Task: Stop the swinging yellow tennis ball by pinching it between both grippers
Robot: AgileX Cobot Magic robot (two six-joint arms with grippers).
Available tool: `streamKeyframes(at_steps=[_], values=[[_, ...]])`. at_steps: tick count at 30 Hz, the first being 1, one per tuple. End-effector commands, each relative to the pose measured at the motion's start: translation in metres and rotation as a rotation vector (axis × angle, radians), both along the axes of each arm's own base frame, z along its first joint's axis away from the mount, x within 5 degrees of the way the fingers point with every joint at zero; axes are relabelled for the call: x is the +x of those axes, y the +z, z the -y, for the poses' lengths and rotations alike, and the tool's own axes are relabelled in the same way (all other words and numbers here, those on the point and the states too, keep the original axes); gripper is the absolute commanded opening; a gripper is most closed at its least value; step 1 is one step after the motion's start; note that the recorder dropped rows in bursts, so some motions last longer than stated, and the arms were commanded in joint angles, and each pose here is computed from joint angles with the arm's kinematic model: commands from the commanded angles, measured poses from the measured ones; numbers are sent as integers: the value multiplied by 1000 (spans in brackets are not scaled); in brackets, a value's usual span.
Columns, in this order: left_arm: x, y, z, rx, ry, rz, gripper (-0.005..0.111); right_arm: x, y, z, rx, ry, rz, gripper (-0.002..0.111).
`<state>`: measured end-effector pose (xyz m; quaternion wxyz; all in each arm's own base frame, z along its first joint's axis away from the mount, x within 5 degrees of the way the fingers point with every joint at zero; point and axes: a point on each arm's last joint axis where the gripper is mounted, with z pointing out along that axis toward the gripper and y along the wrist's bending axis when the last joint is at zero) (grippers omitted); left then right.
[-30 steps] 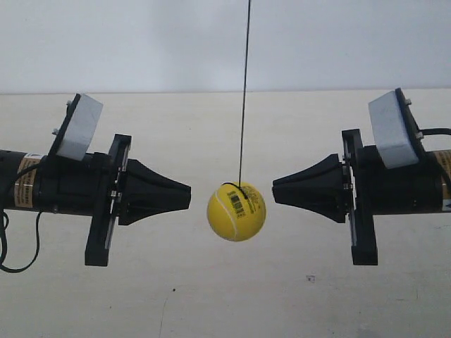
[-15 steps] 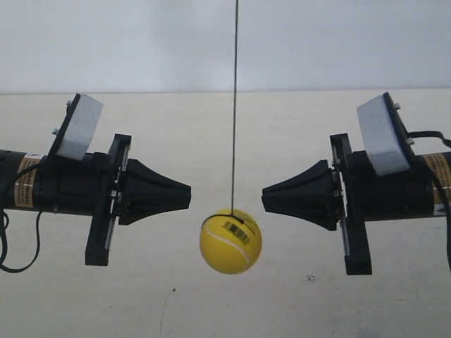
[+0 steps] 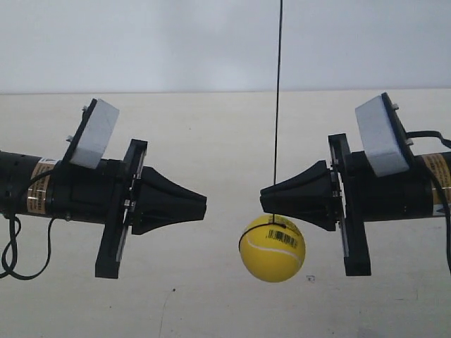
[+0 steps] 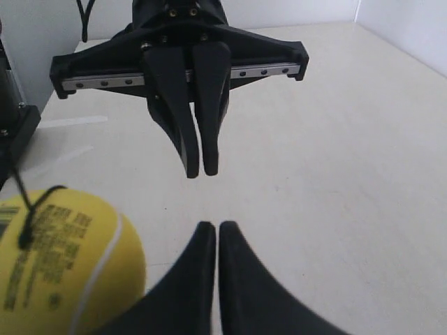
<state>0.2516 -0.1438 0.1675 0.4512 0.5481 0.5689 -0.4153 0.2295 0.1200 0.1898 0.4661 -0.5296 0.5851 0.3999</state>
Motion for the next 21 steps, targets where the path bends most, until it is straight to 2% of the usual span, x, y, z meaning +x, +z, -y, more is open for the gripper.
streamKeyframes(at_steps=[1,21], values=[[0,4,3,-19,-5,14,5,0,3,-1,6,15,15,0],[0,4,3,-19,-6,18,5,-1,3,-1,0,22,8,0]])
